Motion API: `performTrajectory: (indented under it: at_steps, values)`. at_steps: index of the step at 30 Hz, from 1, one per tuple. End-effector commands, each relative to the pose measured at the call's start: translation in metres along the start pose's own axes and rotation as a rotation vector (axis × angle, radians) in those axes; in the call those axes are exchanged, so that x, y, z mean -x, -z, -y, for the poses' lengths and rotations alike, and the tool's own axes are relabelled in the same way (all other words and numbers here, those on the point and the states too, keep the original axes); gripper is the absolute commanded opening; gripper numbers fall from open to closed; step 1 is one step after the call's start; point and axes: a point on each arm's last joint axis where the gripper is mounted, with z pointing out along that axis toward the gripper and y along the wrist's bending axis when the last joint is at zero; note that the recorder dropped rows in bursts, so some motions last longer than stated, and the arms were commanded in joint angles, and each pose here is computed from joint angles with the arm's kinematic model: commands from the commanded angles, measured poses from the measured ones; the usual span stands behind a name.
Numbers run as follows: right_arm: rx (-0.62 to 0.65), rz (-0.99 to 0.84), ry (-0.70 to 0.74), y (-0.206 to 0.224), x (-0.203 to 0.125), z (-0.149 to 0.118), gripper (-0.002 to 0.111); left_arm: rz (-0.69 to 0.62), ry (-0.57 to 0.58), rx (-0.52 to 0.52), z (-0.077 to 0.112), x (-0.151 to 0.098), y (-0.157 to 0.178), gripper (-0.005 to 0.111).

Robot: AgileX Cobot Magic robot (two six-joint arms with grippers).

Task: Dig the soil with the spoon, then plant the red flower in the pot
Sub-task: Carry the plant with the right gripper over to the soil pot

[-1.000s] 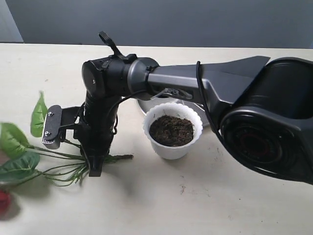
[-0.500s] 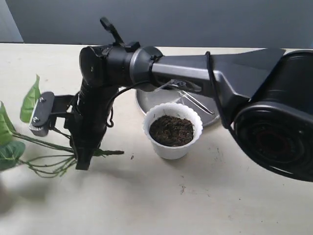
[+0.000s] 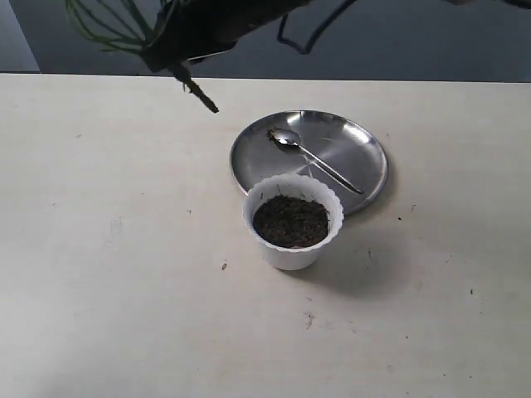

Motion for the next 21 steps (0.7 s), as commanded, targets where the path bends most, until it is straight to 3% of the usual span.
performTrajectory:
  at_steps: [1,5,12,18,21]
  values:
    - [-0.25,0.206,-0.076,0.053,-0.02,-0.004,-0.001,0.007,0.002,0.002,0.0,0.0,0.0,0.0]
    - [-0.454,0.216,-0.196,0.09,-0.067,-0.016,-0.001,0.007,0.002,0.002,0.0,0.0,0.0,0.0]
    - [-0.542,0.288,-0.369,0.135,-0.087,-0.034,-0.001,0.007,0.002,0.002,0.0,0.0,0.0,0.0]
    - [-0.587,0.351,-0.349,0.169,-0.093,-0.048,-0.001,0.007,0.002,0.002,0.0,0.0,0.0,0.0]
    - [-0.692,0.374,-0.234,0.185,-0.091,-0.047,-0.001,0.007,0.002,0.002,0.0,0.0,0.0,0.0]
